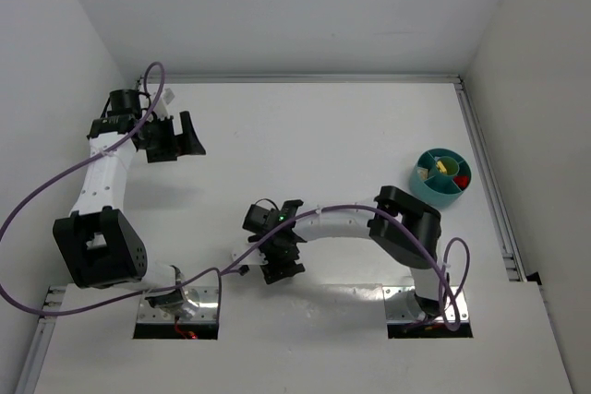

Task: Sort the legos into containers by color

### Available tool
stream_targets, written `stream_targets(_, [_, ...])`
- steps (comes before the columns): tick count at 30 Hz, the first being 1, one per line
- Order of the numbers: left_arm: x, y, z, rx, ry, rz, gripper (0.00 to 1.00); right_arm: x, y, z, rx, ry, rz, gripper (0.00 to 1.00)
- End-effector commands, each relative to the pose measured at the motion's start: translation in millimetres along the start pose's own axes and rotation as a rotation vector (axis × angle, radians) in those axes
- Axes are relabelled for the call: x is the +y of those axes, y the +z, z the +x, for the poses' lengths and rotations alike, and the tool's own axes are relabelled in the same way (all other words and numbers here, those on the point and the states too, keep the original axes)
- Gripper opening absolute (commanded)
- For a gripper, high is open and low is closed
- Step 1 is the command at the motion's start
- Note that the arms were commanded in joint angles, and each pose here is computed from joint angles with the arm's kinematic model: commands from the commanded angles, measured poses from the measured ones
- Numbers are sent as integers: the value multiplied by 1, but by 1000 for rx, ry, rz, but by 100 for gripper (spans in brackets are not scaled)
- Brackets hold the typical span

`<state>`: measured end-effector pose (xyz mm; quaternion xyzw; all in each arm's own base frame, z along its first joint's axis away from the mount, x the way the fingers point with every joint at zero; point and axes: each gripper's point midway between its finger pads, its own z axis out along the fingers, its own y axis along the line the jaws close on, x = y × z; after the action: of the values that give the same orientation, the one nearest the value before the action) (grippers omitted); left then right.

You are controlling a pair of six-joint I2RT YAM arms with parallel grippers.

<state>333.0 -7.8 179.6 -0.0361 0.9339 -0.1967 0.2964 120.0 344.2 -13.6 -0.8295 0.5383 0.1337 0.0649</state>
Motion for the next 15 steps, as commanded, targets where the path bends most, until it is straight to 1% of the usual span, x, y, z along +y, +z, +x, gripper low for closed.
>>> stream_targets(1, [-3,-9,-11,-58,7,-1,100,5,8,10,6,26,7,78])
stream_targets(7, [-3,-6,-10,-50,3,8,100,11,11,19,-9,41,11,64])
stream_targets(12, [-2,-2,-11,-38,-4,17,100,21,17,26,-13,44,-11,60])
stream_targets(15, [-3,-3,-14,-46,1,17,100,26,20,32,-13,55,-11,60])
